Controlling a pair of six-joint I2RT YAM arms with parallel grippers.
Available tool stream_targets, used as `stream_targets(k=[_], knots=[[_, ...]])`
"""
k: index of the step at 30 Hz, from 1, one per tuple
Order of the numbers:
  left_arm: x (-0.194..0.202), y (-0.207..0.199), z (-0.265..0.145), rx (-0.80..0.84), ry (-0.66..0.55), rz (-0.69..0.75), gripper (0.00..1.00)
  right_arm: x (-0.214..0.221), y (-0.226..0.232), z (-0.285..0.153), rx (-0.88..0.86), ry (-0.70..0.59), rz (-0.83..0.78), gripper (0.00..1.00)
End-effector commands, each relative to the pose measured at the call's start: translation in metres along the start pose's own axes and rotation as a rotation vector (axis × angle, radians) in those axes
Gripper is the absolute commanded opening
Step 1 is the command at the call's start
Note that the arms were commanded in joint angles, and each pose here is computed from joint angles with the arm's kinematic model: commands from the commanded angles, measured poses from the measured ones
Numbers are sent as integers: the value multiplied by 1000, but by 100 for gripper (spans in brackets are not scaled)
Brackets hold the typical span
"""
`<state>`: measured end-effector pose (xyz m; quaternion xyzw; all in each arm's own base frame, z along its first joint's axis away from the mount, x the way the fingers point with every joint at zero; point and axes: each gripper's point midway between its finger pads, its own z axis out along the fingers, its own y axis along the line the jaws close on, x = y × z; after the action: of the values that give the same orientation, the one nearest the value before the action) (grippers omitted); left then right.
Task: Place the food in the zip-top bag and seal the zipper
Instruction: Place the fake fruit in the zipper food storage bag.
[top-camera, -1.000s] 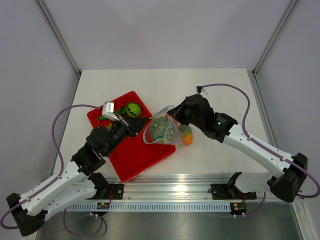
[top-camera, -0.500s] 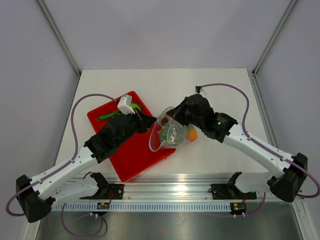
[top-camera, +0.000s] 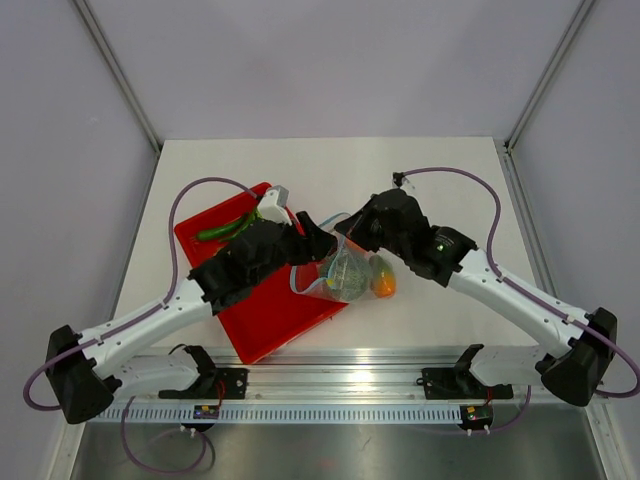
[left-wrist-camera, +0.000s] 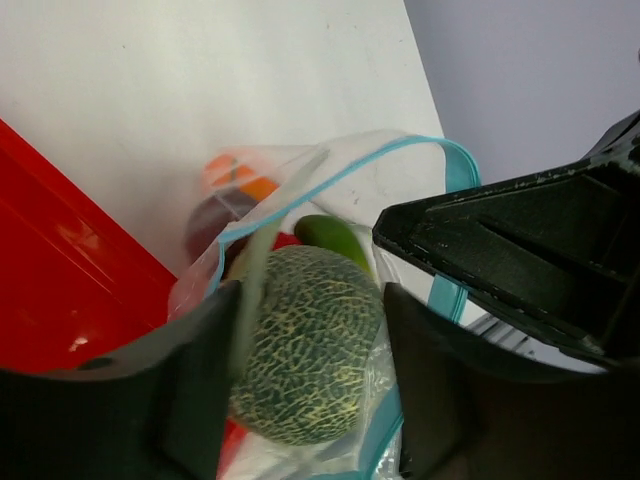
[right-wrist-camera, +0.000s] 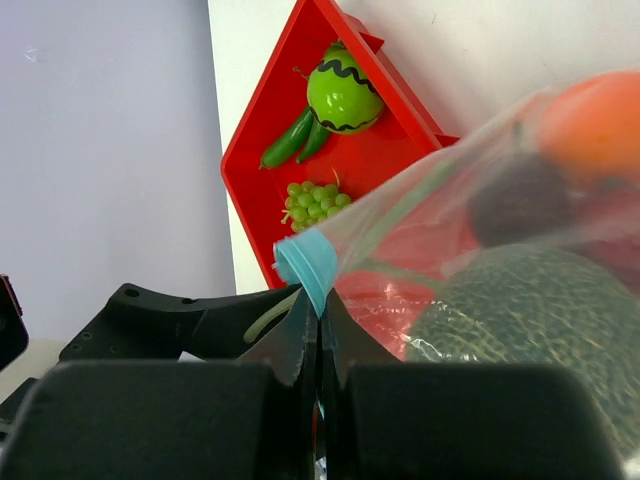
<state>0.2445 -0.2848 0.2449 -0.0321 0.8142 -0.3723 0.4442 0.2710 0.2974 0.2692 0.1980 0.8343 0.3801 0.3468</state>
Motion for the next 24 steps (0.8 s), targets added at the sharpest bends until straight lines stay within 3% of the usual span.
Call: stream_targets(k=[1, 4, 6, 7, 11, 13, 14, 17, 20, 24], knots=[[-30, -33, -24, 104, -58, 33, 66, -21, 23, -22, -85, -85, 35, 0], [-28, -49, -46, 181, 5, 50, 67, -23, 21, -25, -87, -95, 40, 0], [-28, -54, -57, 206, 28, 50, 60, -24, 22, -26, -87, -98, 39, 0], [-29, -54, -69, 214, 29, 44, 48, -24, 22, -26, -86, -97, 36, 0], [-34, -36, -90, 164, -8, 29, 43, -24, 21, -26, -86, -100, 40, 0], [-30, -20, -93, 105, -9, 23, 45, -24, 21, -27, -87, -97, 39, 0], [-28, -10, -94, 76, -20, 23, 56, -23, 19, -26, -84, -98, 40, 0], [-9, 9, -84, 4, 36, 38, 73, -23, 19, -27, -88, -99, 43, 0], [11, 21, -71, -38, 95, 32, 76, -24, 20, -29, -90, -102, 42, 0], [24, 39, -61, -100, 107, 15, 73, -25, 19, -32, -87, -102, 38, 0]])
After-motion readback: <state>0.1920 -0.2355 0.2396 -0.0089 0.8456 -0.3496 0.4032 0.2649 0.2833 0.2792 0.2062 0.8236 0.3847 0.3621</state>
